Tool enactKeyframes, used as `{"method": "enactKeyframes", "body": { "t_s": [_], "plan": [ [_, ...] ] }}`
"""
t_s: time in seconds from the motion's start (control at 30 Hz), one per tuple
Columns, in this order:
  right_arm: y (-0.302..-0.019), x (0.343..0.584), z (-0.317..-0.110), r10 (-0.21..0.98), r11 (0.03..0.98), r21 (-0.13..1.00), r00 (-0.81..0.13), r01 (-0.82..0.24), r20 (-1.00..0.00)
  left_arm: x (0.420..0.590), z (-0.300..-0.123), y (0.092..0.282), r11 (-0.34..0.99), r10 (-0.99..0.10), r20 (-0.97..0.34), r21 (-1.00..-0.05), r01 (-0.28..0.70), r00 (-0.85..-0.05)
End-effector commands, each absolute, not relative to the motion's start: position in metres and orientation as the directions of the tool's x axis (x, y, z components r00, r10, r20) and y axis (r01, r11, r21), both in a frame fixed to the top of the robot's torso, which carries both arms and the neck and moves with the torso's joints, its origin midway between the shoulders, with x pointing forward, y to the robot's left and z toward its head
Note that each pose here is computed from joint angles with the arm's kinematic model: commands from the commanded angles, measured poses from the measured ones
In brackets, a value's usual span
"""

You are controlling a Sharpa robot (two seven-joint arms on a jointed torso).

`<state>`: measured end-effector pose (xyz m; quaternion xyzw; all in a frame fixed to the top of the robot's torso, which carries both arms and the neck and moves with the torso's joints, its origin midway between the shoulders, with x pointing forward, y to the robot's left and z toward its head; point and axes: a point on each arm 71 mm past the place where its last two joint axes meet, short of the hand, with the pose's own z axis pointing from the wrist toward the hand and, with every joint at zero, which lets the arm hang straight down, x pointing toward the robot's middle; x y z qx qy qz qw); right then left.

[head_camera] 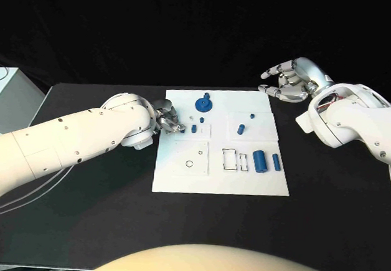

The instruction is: Assemble the parts on the task board

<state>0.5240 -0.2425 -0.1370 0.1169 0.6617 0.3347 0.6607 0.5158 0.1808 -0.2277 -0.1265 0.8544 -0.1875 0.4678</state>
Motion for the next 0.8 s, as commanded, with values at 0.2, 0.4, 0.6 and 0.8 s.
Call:
{"method": "enactKeyframes", "body": {
  "t_s": [0.2, 0.4, 0.6, 0.8],
  "plan": [
    [-0.2416, 0.5234, -0.1369, 0.590, 0.749, 0.592, -0.107, -0.297, -0.800, 0.5129, -0.2335, 0.1801, 0.908, -0.367, -0.744, -0.417, -0.041, -0.559],
    [-0.2419, 0.5234, -0.1369, 0.591, 0.749, 0.592, -0.106, -0.296, -0.800, 0.5123, -0.2337, 0.1798, 0.907, -0.368, -0.738, -0.420, -0.042, -0.565],
    [-0.2423, 0.5234, -0.1369, 0.591, 0.750, 0.592, -0.106, -0.296, -0.800, 0.5119, -0.2336, 0.1800, 0.906, -0.370, -0.736, -0.422, -0.044, -0.567],
    [-0.2421, 0.5234, -0.1369, 0.590, 0.749, 0.592, -0.106, -0.296, -0.800, 0.5123, -0.2334, 0.1807, 0.905, -0.375, -0.738, -0.423, -0.048, -0.561]
  ]
}}
